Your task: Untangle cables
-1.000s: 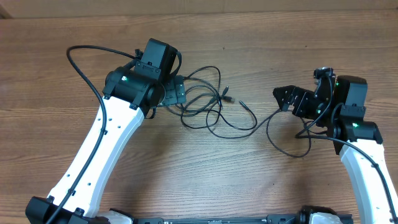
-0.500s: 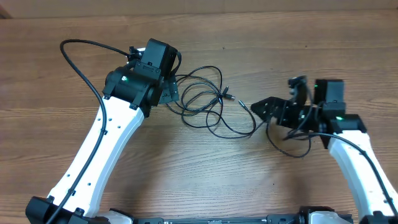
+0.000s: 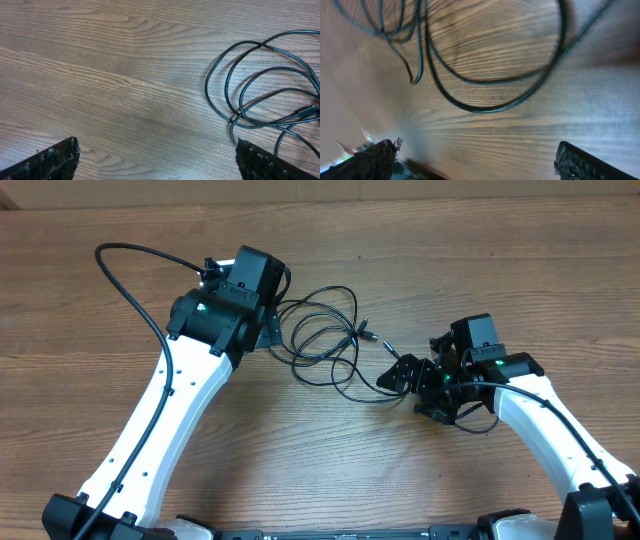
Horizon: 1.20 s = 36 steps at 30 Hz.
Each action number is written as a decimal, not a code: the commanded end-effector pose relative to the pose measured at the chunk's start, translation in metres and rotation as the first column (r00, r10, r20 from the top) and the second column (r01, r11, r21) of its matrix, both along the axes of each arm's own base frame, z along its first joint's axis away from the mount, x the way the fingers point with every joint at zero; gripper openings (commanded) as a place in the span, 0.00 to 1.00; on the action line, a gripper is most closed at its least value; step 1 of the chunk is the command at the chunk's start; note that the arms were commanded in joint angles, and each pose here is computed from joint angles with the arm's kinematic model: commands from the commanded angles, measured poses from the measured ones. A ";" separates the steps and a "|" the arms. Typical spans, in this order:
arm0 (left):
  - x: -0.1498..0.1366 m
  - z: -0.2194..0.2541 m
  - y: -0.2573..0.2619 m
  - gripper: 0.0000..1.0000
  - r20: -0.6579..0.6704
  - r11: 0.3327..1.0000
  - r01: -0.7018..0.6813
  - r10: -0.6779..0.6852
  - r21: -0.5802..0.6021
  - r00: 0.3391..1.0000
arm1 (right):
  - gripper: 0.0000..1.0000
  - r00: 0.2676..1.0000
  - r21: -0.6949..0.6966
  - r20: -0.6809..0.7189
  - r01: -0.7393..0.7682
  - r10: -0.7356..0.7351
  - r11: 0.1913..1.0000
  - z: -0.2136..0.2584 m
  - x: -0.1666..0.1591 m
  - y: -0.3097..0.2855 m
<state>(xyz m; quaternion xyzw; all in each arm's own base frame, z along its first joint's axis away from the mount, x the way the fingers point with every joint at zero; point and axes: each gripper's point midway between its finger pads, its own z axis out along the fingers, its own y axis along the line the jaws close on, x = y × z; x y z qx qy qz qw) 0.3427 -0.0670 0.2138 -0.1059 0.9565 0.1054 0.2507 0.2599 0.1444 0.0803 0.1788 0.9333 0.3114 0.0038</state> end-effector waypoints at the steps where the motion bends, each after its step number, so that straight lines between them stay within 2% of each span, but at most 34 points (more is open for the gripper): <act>1: -0.002 0.007 0.007 1.00 0.023 1.000 0.001 -0.001 0.024 1.000 | 1.00 0.982 -0.001 -0.102 0.162 -0.161 0.987 0.000 0.004 0.000; 3: -0.002 0.007 0.007 1.00 0.022 1.000 0.001 -0.001 0.025 1.000 | 1.00 0.971 -0.006 -0.132 0.202 -0.201 0.979 -0.003 0.003 -0.001; 7: -0.001 0.007 0.007 0.99 0.024 1.000 0.001 -0.002 0.024 1.000 | 1.00 0.900 -0.077 -0.184 0.386 -0.394 0.919 -0.028 0.005 -0.015; 9: -0.001 0.007 0.007 1.00 0.024 1.000 0.001 -0.002 0.024 1.000 | 1.00 0.879 -0.058 -0.195 0.432 -0.435 0.900 -0.036 0.008 -0.013; 13: -0.001 0.007 0.007 1.00 0.024 1.000 0.001 -0.002 0.024 1.000 | 0.90 0.884 -0.002 -0.156 0.446 -0.441 0.895 -0.044 0.023 0.001; 16: -0.002 0.007 0.007 1.00 0.024 1.000 0.001 -0.002 0.024 1.000 | 0.65 0.912 0.043 -0.074 0.408 -0.404 0.912 -0.037 0.035 0.019; 17: -0.001 0.007 0.007 1.00 0.024 1.000 0.001 -0.002 0.024 1.000 | 0.61 0.915 0.038 -0.050 0.403 -0.401 0.914 -0.037 0.037 0.021; 20: -0.001 0.007 0.007 1.00 0.024 1.000 0.001 -0.002 0.024 1.000 | 0.34 0.912 -0.070 0.033 0.411 -0.410 0.909 -0.047 0.036 0.018; 22: -0.001 0.007 0.007 0.99 0.025 1.000 0.001 -0.002 0.024 1.000 | 0.15 0.917 -0.092 0.048 0.399 -0.396 0.912 -0.048 0.033 0.022; 23: -0.002 0.007 0.007 0.99 0.024 1.000 0.001 -0.002 0.024 1.000 | 0.07 0.919 -0.096 0.053 0.394 -0.391 0.914 -0.049 0.032 0.024; 24: -0.002 0.007 0.007 1.00 0.024 1.000 0.001 -0.002 0.024 1.000 | 0.04 0.920 -0.096 0.052 0.391 -0.387 0.916 -0.049 0.031 0.025; 27: -0.001 0.007 0.007 1.00 0.024 1.000 0.001 -0.002 0.024 1.000 | 0.04 0.927 -0.076 0.034 0.376 -0.375 0.923 -0.047 0.029 0.029; 30: -0.002 0.007 0.007 1.00 0.024 1.000 0.001 -0.002 0.024 1.000 | 0.04 0.947 0.014 0.048 0.317 -0.317 0.948 -0.031 0.033 0.045; 33: -0.001 0.007 0.007 0.99 0.024 1.000 0.001 -0.002 0.024 1.000 | 0.04 0.950 0.109 0.201 0.218 -0.237 0.970 0.018 0.050 0.059; 35: -0.002 0.007 0.007 1.00 0.024 1.000 0.001 -0.002 0.024 1.000 | 0.04 0.923 0.152 0.319 0.175 -0.216 0.973 0.059 0.061 0.063; 36: -0.002 0.007 0.007 1.00 0.024 1.000 0.001 -0.002 0.024 1.000 | 0.04 0.876 0.192 0.431 0.147 -0.218 0.970 0.104 0.070 0.063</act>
